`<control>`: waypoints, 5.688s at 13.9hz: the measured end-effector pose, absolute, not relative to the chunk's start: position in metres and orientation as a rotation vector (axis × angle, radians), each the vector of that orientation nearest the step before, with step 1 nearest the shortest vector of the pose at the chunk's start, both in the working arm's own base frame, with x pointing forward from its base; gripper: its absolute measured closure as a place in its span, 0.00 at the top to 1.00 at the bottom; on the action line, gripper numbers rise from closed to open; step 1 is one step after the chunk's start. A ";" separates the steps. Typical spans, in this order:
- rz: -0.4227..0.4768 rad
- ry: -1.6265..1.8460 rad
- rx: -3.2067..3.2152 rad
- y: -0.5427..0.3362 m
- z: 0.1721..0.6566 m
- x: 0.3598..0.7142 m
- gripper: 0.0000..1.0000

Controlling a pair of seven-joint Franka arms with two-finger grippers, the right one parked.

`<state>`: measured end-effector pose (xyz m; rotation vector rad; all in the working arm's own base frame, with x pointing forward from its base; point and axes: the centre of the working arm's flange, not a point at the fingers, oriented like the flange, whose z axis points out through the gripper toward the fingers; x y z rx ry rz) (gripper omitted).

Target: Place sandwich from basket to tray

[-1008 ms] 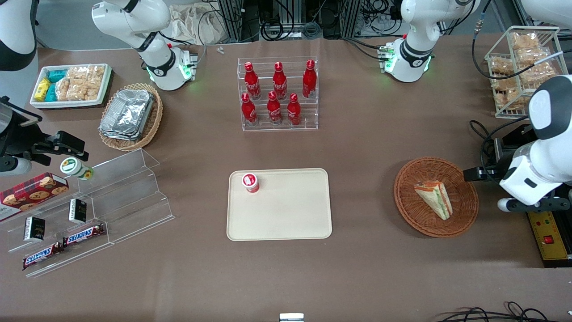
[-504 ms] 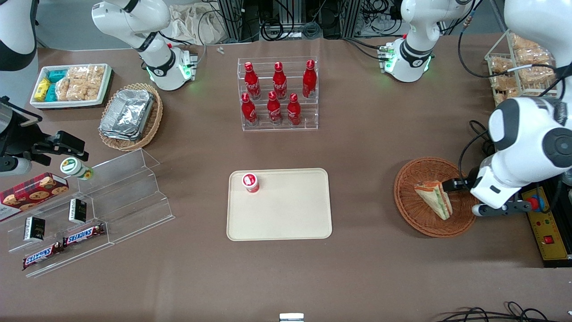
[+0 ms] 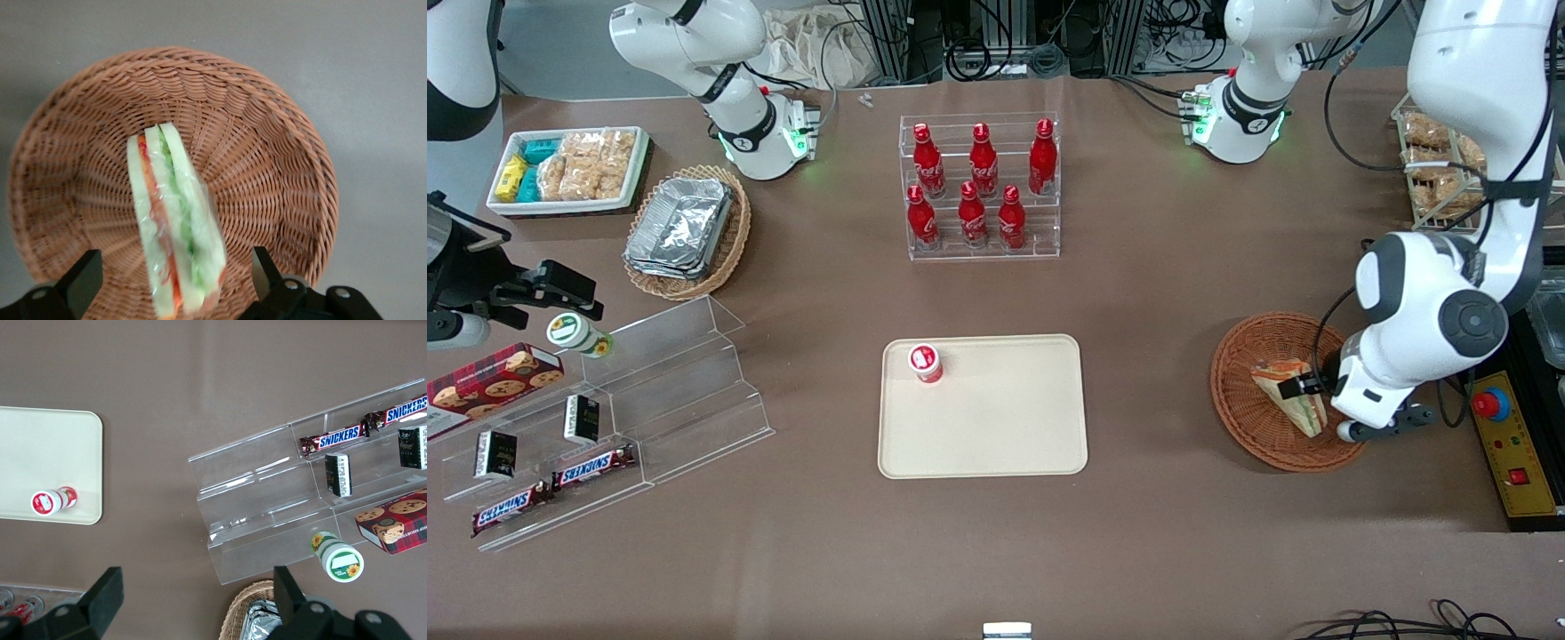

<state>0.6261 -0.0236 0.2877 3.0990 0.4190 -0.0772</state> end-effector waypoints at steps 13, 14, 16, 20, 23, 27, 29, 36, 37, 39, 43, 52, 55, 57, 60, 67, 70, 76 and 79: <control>-0.139 0.586 3.066 -0.020 0.237 0.626 0.44; -0.154 0.590 3.068 -0.020 0.238 0.626 0.37; -0.234 0.599 3.078 -0.021 0.250 0.627 0.22; -0.394 0.596 3.095 -0.045 0.324 0.634 0.21; -0.438 0.540 3.100 -0.081 0.401 0.636 0.21; -0.359 0.448 3.051 -0.118 0.482 0.640 0.21; -0.340 0.334 3.049 -0.156 0.491 0.633 0.21; -0.219 -0.134 3.112 -0.347 0.425 0.593 0.16; -0.208 -0.151 3.101 -0.372 0.405 0.587 0.16; -0.184 -0.154 3.060 -0.406 0.365 0.584 0.16; -0.176 -0.192 3.001 -0.440 0.299 0.579 0.16; -0.220 -0.257 3.026 -0.464 0.214 0.561 0.16; -0.218 -0.250 3.024 -0.464 0.213 0.561 0.40; -0.223 -0.205 3.031 -0.464 0.209 0.561 0.60; -0.212 -0.157 3.039 -0.461 0.220 0.567 0.91; -0.402 -0.233 3.142 -0.352 0.389 0.595 1.00; -0.429 -0.190 3.159 -0.294 0.449 0.598 1.00; -0.439 -0.134 3.181 -0.181 0.514 0.608 1.00; -0.476 0.027 3.182 -0.109 0.530 0.612 1.00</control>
